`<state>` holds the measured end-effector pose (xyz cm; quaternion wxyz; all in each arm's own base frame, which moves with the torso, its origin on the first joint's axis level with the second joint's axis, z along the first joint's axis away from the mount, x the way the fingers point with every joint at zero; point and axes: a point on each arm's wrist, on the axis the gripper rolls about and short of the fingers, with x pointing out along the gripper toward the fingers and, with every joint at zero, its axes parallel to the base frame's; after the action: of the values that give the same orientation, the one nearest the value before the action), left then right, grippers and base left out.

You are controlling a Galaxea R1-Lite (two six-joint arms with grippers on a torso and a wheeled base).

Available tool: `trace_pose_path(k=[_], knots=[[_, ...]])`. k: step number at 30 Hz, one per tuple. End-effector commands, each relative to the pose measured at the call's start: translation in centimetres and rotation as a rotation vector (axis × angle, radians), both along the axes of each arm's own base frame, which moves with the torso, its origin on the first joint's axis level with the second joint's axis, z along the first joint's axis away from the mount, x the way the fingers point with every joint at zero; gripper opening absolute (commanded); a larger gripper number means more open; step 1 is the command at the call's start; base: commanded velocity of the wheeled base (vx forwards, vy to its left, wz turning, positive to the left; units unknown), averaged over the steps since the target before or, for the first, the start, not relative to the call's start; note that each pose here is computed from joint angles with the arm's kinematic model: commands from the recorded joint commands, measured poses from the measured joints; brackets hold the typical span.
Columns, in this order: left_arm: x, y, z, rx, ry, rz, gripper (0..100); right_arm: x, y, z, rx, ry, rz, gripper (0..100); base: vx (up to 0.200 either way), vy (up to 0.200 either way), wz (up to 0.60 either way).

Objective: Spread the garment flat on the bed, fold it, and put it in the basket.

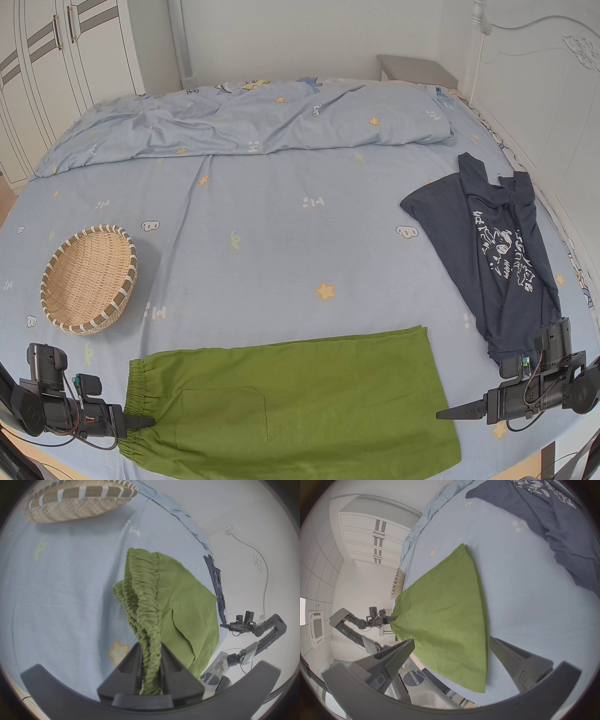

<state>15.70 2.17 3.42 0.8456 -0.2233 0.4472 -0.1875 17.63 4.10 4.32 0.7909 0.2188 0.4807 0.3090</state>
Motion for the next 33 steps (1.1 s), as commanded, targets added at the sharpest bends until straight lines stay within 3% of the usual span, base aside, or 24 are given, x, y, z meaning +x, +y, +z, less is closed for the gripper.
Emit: trace_pose_path(k=[1,5,6,9,15,20,25,30,33], knots=[[-0.2,0.7,2.5,0.076,-0.119,0.072,0,0.7,-0.2,-0.2,0.011,-0.014,-0.017,100,0.0,0.0,0.0],[0.2,0.9,4.2,0.117,-0.131,0.095,0,1.2,-0.1,0.6,0.028,-0.073,-0.031,100,0.0,0.0,0.0],[0.5,0.8,5.6,0.127,-0.114,0.068,0,2.1,0.0,1.7,0.039,-0.152,-0.048,100,0.0,0.0,0.0],[1.2,1.0,8.2,0.191,-0.083,0.007,0,3.5,0.0,3.8,0.05,-0.248,-0.081,100,0.0,0.0,0.0],[2.2,1.5,12.9,0.255,-0.093,0.043,0,6.0,0.3,6.2,0.044,-0.338,-0.11,100,0.0,0.0,0.0],[2.2,1.1,13.3,0.326,-0.085,0.043,0,6.5,0.3,6.6,0.045,-0.352,-0.112,100,0.0,0.0,0.0],[2.3,1.3,12.6,0.505,-0.029,0.088,0,6.8,-0.3,7.0,0.044,-0.367,-0.14,100,0.0,0.0,0.0],[2.2,0.9,13.0,0.518,-0.045,0.084,0,7.0,-0.4,7.1,0.045,-0.355,-0.145,100,0.0,0.0,0.0],[2.0,-0.7,13.8,0.515,-0.09,0.023,0,6.9,-0.2,7.0,0.046,-0.352,-0.139,100,0.0,0.0,0.0]])
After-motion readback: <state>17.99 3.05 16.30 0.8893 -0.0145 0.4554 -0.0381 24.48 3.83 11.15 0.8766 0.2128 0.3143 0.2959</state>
